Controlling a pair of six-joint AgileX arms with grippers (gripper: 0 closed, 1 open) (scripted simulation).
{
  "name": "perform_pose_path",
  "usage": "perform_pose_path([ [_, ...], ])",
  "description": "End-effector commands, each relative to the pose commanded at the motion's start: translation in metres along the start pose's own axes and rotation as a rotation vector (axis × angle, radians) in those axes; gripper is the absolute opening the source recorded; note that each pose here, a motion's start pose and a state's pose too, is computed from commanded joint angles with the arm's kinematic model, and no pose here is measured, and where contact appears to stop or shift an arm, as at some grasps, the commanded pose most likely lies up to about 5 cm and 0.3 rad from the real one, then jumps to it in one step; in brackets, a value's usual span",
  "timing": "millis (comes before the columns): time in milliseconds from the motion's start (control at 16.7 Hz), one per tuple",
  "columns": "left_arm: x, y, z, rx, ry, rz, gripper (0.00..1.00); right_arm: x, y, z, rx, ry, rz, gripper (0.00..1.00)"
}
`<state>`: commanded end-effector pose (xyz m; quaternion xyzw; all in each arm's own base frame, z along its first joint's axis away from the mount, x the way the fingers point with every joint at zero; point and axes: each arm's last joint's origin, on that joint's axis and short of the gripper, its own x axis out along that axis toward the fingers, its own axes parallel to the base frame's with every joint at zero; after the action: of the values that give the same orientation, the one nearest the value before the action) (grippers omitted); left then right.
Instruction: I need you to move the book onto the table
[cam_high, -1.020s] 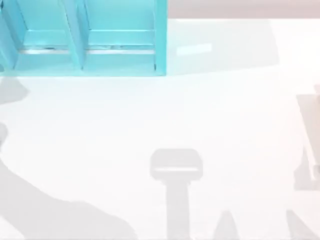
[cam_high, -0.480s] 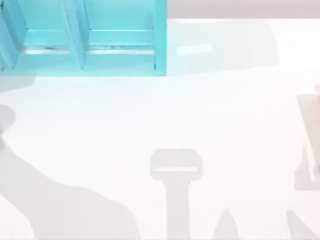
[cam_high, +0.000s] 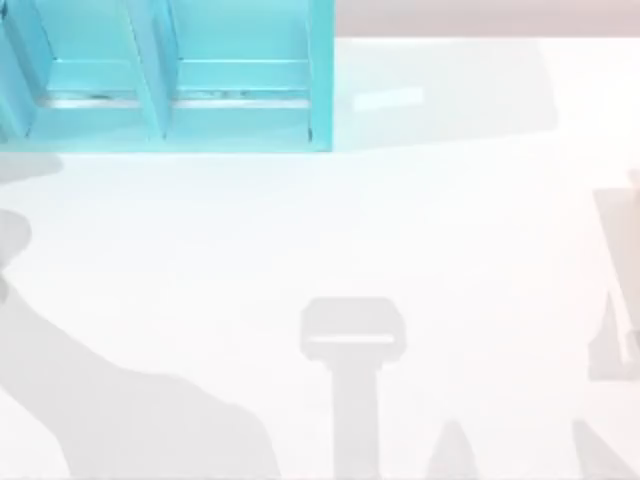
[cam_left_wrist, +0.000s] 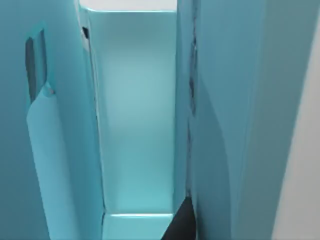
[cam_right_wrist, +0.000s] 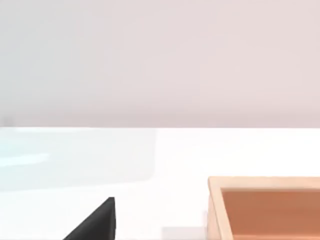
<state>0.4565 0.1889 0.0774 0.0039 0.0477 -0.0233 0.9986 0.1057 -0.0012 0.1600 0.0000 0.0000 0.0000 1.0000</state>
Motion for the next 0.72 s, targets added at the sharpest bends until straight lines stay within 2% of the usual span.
perform_pose_path([
  [300,0.0000,0.0000,0.0000,0.000,0.000,0.000,0.02,0.0000,0.0000,0.0000,0.000,0.000,0.000,1.00],
  [720,0.0000,0.0000,0.0000,0.000,0.000,0.000,0.00,0.0000,0.0000,0.0000,0.000,0.000,0.000,1.00],
])
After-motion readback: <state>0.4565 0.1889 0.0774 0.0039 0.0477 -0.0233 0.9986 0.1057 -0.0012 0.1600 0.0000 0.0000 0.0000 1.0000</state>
